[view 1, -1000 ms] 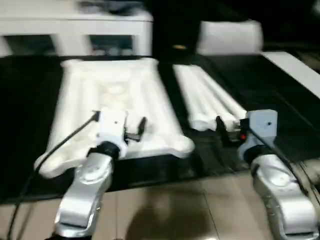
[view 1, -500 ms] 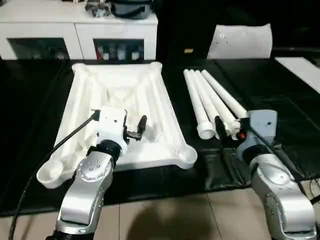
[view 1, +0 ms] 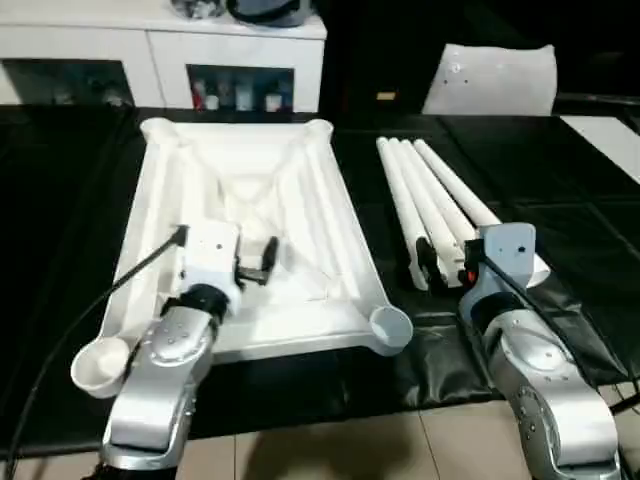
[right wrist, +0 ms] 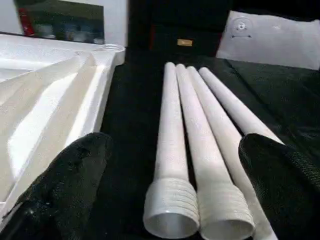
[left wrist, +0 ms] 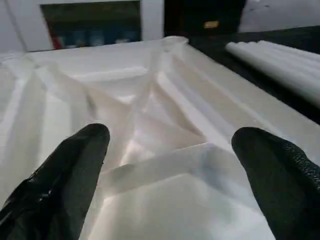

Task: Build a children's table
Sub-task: Move table base

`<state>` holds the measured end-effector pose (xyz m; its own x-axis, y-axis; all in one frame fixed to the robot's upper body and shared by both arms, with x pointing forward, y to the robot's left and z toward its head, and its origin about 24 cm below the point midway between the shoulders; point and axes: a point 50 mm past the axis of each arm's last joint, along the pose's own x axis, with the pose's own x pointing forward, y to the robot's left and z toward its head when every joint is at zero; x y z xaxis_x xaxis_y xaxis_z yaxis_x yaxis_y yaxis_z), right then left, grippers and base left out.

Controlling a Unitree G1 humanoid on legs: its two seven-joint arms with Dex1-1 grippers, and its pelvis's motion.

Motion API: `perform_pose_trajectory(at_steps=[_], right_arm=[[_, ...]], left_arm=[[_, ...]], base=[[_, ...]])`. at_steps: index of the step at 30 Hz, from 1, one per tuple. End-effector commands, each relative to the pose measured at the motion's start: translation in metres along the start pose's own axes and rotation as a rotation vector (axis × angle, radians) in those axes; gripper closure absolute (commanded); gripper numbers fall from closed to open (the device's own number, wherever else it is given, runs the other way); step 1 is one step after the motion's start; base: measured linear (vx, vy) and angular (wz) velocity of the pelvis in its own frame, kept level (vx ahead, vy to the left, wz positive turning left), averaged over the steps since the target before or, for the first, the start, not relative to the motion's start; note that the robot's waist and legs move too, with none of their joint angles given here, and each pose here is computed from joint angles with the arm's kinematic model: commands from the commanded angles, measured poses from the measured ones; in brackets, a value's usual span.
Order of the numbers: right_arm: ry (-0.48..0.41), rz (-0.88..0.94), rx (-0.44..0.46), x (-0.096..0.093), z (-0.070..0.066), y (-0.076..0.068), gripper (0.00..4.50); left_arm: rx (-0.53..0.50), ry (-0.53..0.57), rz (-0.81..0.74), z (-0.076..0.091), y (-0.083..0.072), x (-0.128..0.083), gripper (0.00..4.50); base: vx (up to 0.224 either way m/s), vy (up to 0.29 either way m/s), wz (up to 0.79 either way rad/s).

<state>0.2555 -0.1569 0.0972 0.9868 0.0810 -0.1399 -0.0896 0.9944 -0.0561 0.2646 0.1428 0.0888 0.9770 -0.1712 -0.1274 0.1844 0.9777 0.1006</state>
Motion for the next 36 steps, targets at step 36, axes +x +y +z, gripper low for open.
perform_pose_trajectory(at_steps=[36], right_arm=[[0.004, 0.004, 0.007, -0.001, -0.001, -0.005, 0.00]], left_arm=[[-0.024, 0.012, 0.036, -0.006, 0.003, -0.007, 0.03]], base=[[0.016, -0.005, -0.05]])
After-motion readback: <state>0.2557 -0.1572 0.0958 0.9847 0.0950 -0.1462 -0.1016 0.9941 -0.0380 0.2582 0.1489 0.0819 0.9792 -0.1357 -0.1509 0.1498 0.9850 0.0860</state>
